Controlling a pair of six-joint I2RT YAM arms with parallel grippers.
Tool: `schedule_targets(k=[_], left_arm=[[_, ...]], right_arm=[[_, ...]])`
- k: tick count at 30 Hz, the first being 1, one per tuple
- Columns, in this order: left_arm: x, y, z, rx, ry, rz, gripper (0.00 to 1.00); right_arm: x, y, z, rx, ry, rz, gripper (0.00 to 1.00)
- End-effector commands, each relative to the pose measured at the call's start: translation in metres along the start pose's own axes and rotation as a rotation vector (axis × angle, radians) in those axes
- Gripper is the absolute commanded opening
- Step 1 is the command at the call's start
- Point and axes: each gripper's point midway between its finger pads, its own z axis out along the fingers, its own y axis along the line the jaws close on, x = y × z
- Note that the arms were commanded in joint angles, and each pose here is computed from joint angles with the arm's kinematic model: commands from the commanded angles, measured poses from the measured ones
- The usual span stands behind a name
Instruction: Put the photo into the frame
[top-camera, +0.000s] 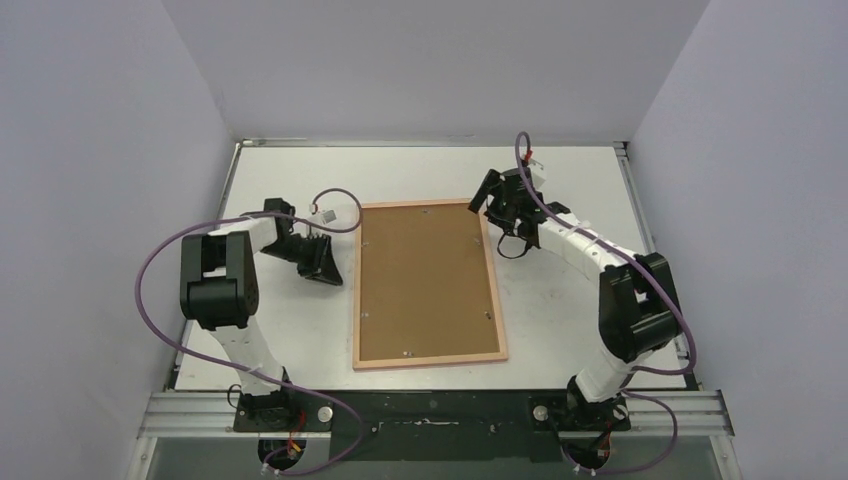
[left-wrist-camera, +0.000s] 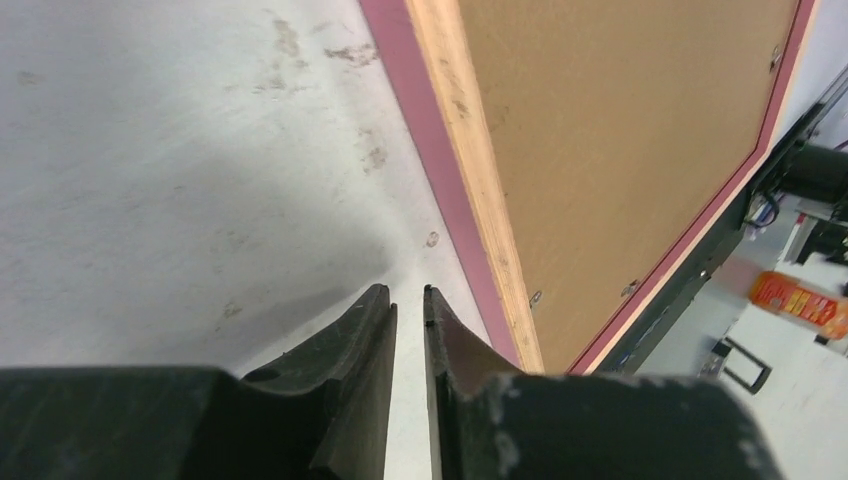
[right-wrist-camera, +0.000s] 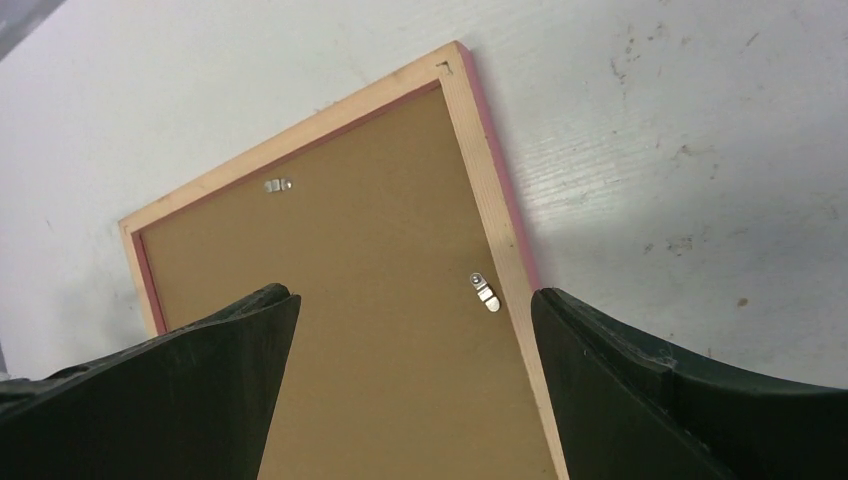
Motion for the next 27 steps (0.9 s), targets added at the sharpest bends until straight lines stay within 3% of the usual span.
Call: schedule_targets(k=[1,4,9,19,27], left_arm=[[0.013,-0.019,-0.002,0.027,0.04,0.15,0.13],[0.014,-0.03,0.002,0.041,0.011,0.225,0.11],[0.028,-0.043,0.014,0.015,0.068,0.319,0.1],[0.038,-0.045,0.026,0.018,0.134,0.31,0.07],[0.042,-0.071,0.042,0.061,0.162,0.335,0.06]], right_arm=[[-0.001,0.013,0.019,-0.072,0.037,-0.012,0.9],[-0.003,0.015,0.04,-0.12,0.065,0.038,0.9],[-0.001,0.018,0.069,-0.137,0.099,0.086,0.9],[0.002,0.036,0.102,-0.182,0.135,0.128,0.9],[0.01,0.07,0.126,-0.242,0.181,0.126,0.9]])
